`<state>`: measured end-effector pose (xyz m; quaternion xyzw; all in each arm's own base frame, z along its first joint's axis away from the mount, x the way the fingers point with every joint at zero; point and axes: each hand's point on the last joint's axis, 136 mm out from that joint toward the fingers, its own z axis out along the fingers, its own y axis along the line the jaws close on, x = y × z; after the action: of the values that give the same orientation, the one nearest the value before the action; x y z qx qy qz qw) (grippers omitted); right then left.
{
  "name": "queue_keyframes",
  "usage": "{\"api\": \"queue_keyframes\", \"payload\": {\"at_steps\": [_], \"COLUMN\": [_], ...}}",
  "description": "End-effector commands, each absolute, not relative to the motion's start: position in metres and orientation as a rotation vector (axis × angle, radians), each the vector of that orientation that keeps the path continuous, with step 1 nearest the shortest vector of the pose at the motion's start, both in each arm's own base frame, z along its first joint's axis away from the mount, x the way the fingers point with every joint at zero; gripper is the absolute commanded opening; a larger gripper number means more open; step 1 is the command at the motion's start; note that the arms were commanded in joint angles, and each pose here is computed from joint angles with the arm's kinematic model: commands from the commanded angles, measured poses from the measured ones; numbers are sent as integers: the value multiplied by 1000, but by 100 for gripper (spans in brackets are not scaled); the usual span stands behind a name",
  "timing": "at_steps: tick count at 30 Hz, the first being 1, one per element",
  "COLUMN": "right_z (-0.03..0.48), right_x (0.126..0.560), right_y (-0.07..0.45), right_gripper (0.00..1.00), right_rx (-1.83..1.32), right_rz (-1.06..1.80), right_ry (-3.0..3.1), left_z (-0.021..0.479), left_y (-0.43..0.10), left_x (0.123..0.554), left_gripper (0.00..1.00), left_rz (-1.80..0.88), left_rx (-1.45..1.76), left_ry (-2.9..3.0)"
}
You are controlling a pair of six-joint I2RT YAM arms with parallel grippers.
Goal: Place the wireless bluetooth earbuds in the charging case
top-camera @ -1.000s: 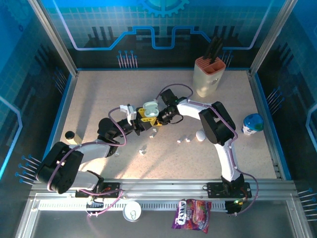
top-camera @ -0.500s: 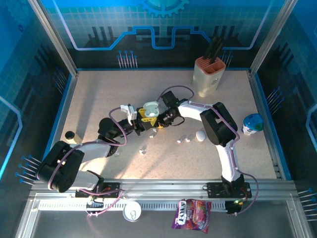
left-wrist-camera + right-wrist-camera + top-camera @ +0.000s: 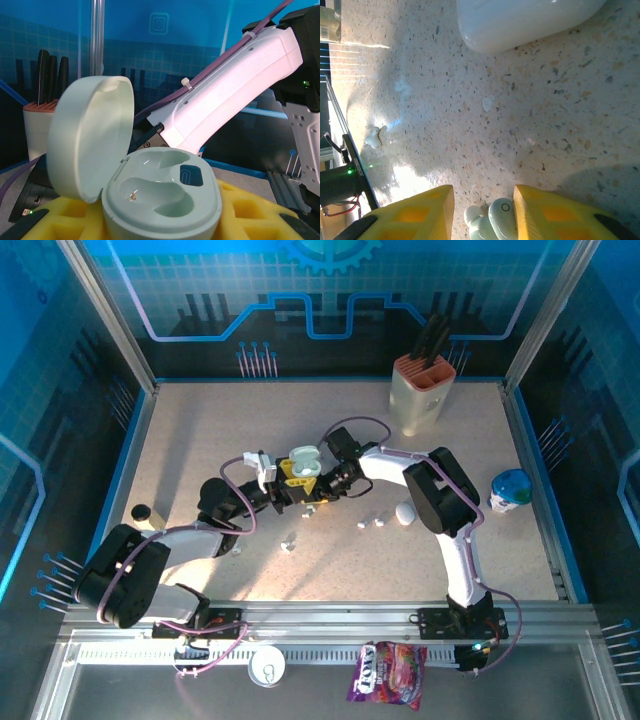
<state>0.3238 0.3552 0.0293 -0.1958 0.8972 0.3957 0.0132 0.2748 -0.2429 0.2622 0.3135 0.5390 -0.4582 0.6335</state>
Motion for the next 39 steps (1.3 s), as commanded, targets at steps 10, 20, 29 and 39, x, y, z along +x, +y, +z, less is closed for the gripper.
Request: {"api": "queue_keyframes", "payload": {"at_steps": [10, 20, 29, 39], "right_z": [35, 35, 35, 36], "right_x": [300, 298, 294, 294], "right_y": [350, 345, 347, 346], "right_gripper": [39, 35, 30, 21], "right_rx": [-714, -756, -783, -783], "right_rz": [1247, 1200, 1210, 1204], "right_ry": [2815, 2823, 2822, 2822], "left_z": [263, 259, 257, 254], "left_y": [-241, -242, -242, -242], "left_x": [271, 273, 274, 275], "left_gripper": [22, 22, 23, 23], "left_rz": [-1045, -1047, -1048, -1044], "left_rx": [736, 735, 734, 733], "left_ry": [1209, 1220, 1227, 1233]}}
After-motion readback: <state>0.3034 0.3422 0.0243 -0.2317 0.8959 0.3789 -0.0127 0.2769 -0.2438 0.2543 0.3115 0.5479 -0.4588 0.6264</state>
